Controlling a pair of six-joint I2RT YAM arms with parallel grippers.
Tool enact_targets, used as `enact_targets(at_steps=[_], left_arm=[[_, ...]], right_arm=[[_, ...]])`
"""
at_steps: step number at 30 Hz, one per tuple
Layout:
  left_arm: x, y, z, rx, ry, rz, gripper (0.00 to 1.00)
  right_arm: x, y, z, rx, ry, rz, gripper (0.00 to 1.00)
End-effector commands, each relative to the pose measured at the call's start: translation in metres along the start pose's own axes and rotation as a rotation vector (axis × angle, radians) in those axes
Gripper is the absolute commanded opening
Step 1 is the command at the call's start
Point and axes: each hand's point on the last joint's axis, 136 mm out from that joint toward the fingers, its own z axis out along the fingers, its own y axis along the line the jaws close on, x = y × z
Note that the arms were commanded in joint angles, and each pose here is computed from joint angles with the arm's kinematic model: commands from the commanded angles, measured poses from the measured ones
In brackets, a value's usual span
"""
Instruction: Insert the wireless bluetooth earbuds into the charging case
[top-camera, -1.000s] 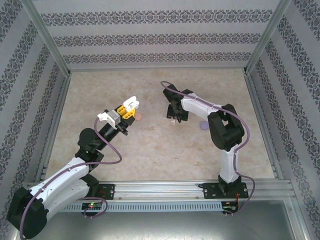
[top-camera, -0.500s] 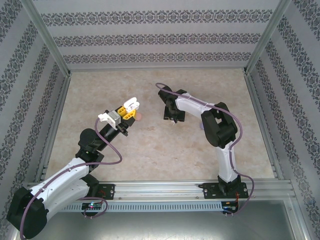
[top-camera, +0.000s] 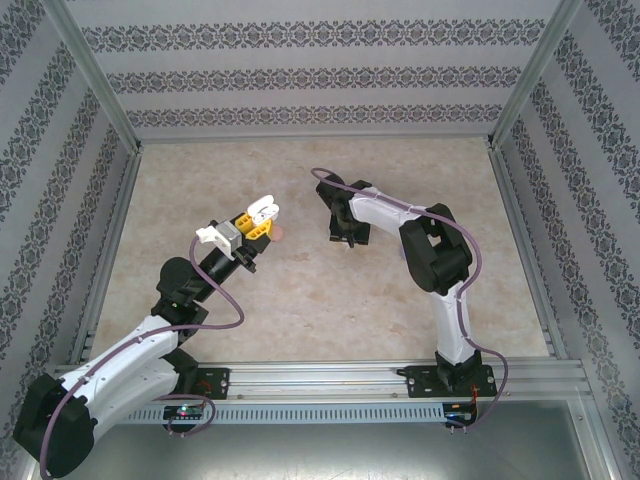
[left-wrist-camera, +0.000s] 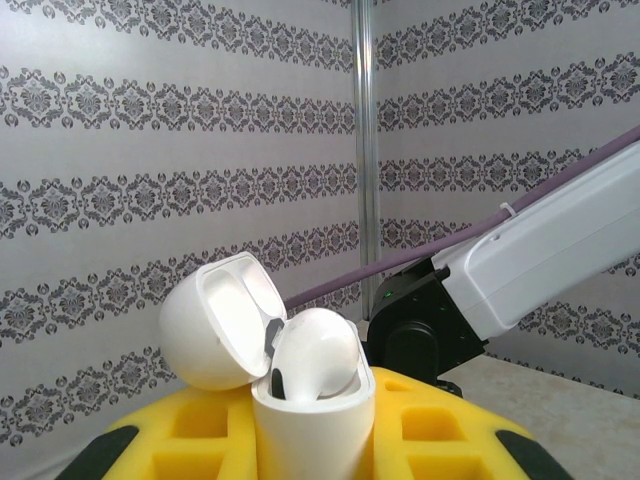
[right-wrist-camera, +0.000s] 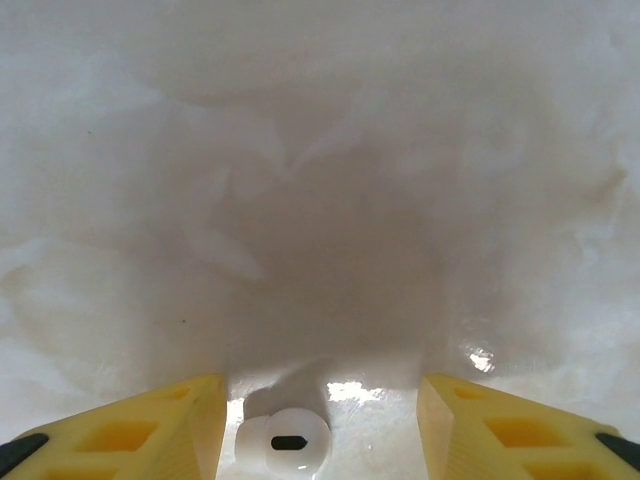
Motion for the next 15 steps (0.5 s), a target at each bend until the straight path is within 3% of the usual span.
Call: enact_targets(at_steps=[1,15], left_arm=[[-0.0119,-0.0070,-0.0007,0.032,-0.052,-0.009,0.00],[-0.0107,-0.0067,-0.0001,0.031,-0.048,-0.016,0.00]], right_arm=[[0.0042,0.0019,0.0019,0.025,0.003,-0.004,0.53],[0.0103,-0.0003,0.0077,0.033,0.010,-0.004,0.43]])
